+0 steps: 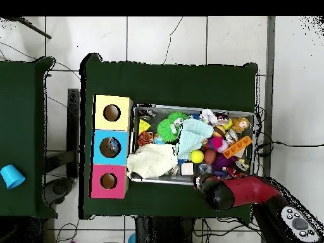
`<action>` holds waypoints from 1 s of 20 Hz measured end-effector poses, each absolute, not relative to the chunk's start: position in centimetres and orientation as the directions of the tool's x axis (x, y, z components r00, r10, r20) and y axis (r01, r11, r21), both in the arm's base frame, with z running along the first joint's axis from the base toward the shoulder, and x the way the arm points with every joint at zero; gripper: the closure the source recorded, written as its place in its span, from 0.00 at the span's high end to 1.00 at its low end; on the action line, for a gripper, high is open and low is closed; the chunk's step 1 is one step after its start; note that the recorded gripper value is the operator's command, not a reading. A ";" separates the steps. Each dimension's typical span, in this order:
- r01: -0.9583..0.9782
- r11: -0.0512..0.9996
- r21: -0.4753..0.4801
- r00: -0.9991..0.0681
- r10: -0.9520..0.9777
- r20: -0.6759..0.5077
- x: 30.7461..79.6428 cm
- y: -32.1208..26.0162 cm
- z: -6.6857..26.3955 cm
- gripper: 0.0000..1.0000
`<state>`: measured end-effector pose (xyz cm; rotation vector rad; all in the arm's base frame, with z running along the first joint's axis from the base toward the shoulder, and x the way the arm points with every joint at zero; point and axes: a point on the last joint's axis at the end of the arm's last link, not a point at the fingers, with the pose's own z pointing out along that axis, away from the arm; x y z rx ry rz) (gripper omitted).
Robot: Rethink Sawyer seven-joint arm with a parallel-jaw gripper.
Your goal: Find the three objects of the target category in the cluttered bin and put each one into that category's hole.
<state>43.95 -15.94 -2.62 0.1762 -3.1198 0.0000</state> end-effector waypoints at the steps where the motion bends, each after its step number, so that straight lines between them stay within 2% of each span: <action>1: -0.124 0.992 -0.009 -0.992 -0.124 0.017 44.0 -15.8 -2.7 1.00; 20: -0.128 0.987 -0.097 -0.992 -0.126 0.026 43.5 -18.0 -2.6 1.00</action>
